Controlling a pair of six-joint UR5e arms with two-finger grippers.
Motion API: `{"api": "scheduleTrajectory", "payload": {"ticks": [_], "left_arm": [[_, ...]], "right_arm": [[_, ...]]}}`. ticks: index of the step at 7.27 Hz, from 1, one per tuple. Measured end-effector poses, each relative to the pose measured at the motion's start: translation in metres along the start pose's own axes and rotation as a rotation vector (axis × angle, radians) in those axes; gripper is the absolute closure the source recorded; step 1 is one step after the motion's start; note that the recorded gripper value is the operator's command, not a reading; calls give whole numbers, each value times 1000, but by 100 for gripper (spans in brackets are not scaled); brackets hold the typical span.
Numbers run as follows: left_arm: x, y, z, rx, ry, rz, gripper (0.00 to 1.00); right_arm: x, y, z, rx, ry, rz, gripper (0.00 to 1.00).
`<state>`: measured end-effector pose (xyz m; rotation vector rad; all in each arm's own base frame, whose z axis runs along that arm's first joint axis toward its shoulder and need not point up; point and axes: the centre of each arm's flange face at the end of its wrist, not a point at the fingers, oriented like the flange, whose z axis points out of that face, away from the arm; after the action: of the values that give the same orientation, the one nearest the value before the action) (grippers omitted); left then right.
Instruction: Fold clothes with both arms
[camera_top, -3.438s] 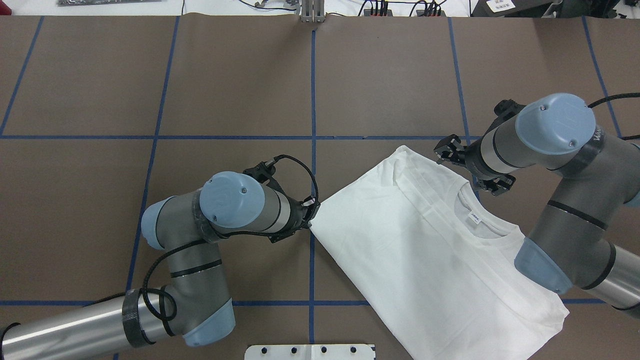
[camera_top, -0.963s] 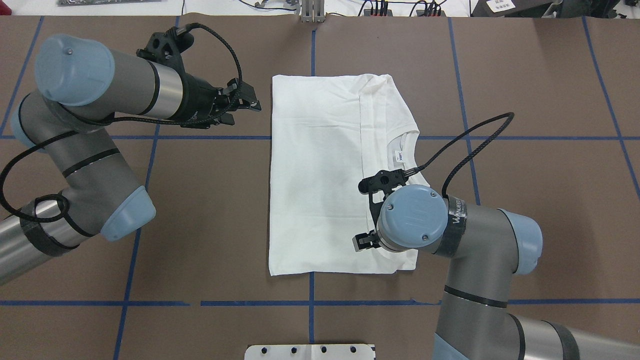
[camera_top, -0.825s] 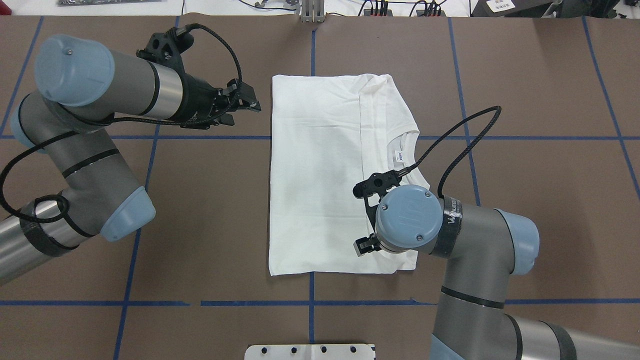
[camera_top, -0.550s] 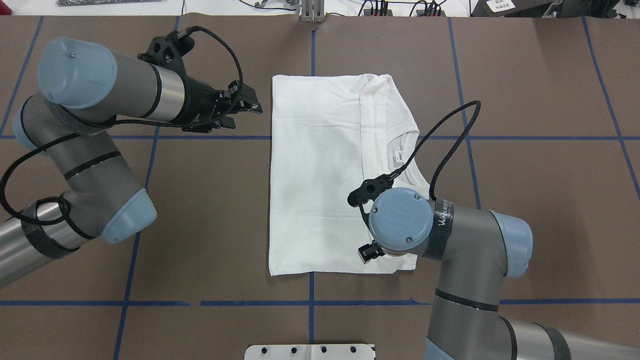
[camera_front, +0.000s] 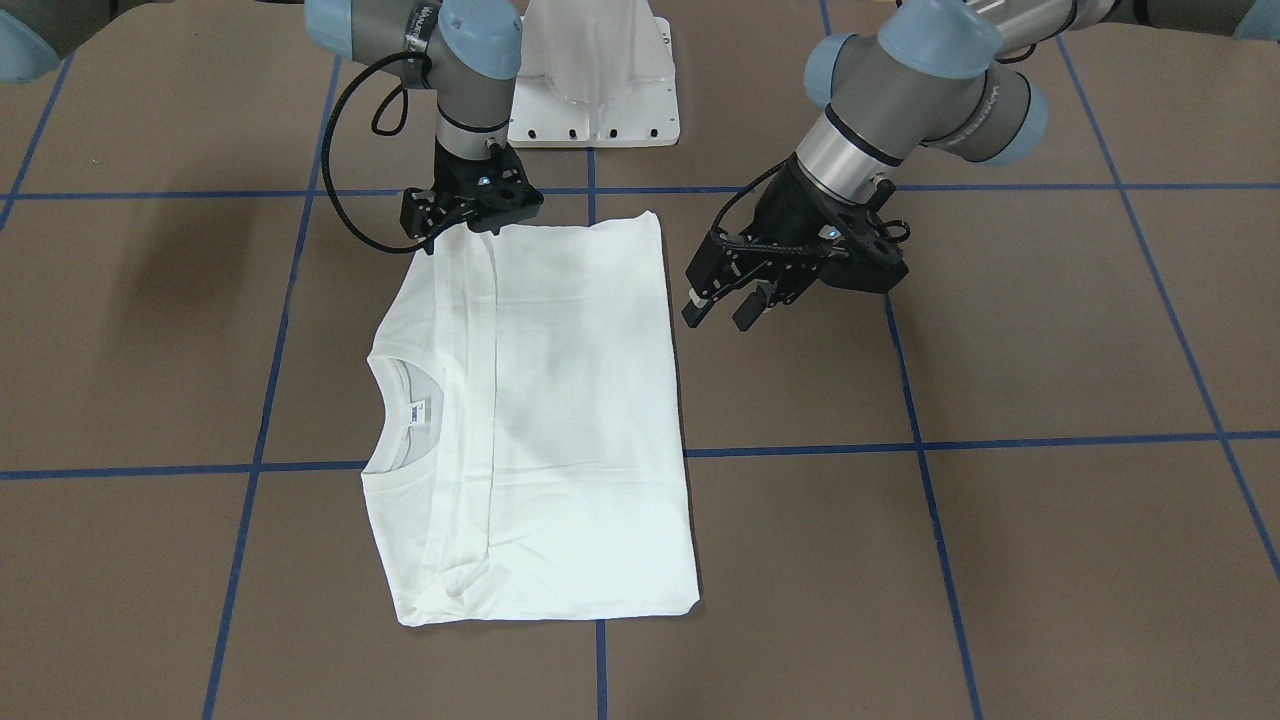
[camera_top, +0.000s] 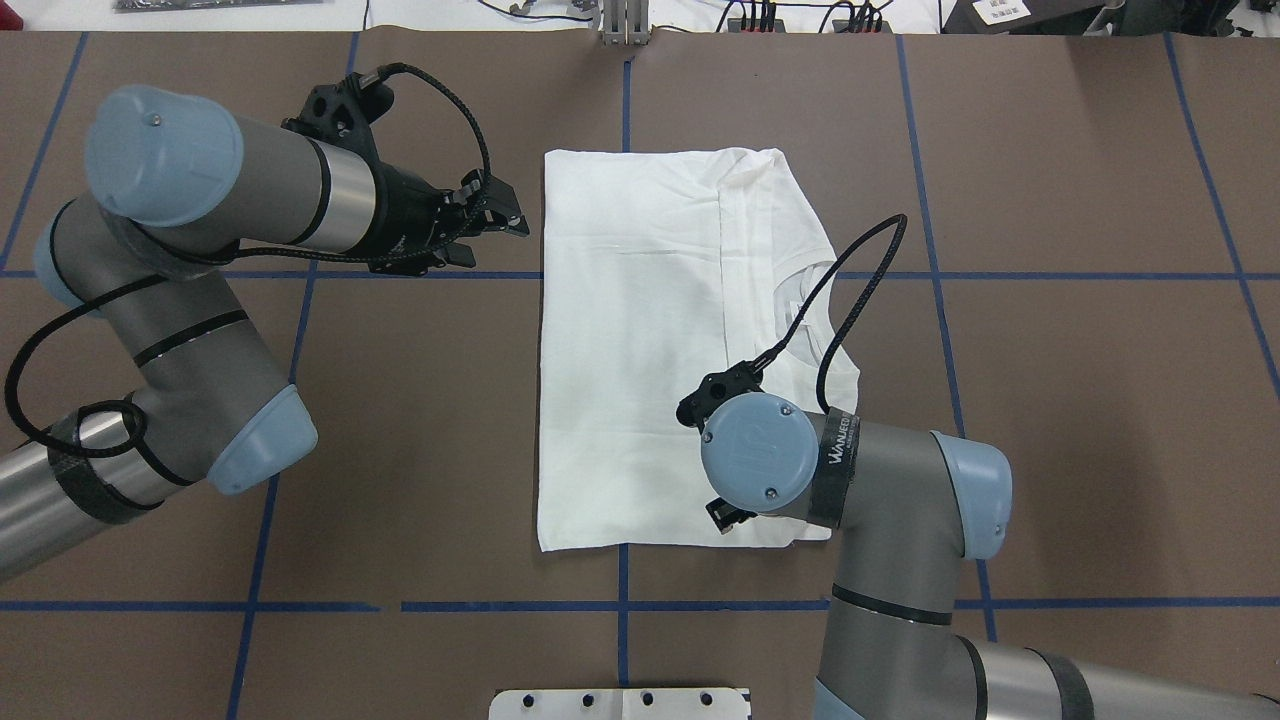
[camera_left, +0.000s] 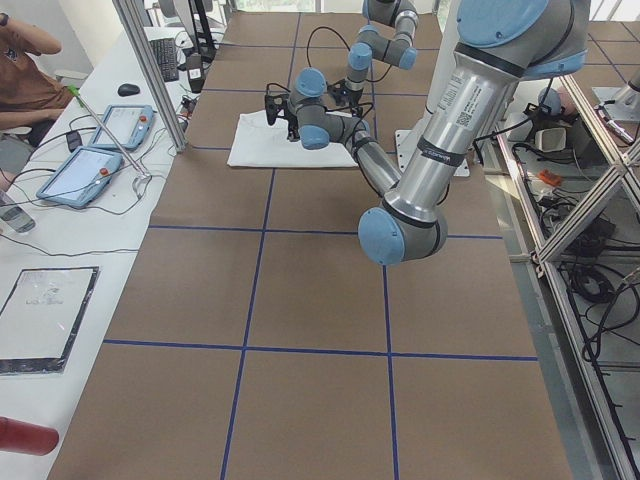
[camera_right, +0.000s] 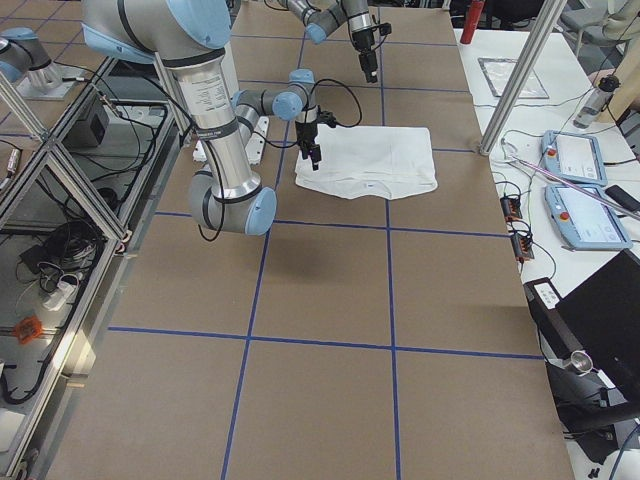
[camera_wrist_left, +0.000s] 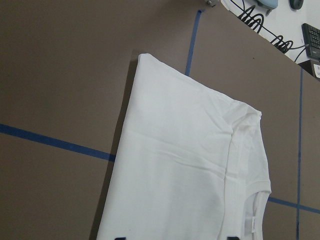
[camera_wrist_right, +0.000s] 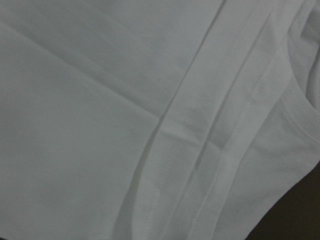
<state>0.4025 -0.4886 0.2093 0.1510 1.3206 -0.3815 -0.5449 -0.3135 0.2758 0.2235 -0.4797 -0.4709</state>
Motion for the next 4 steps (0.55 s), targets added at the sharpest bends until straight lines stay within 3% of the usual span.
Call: {"api": "scheduleTrajectory", "payload": {"ticks": [4], "left_arm": [[-3, 0, 4, 0, -9, -3, 25]], "right_arm": [[4, 8, 16, -36, 19, -22, 0]]}}
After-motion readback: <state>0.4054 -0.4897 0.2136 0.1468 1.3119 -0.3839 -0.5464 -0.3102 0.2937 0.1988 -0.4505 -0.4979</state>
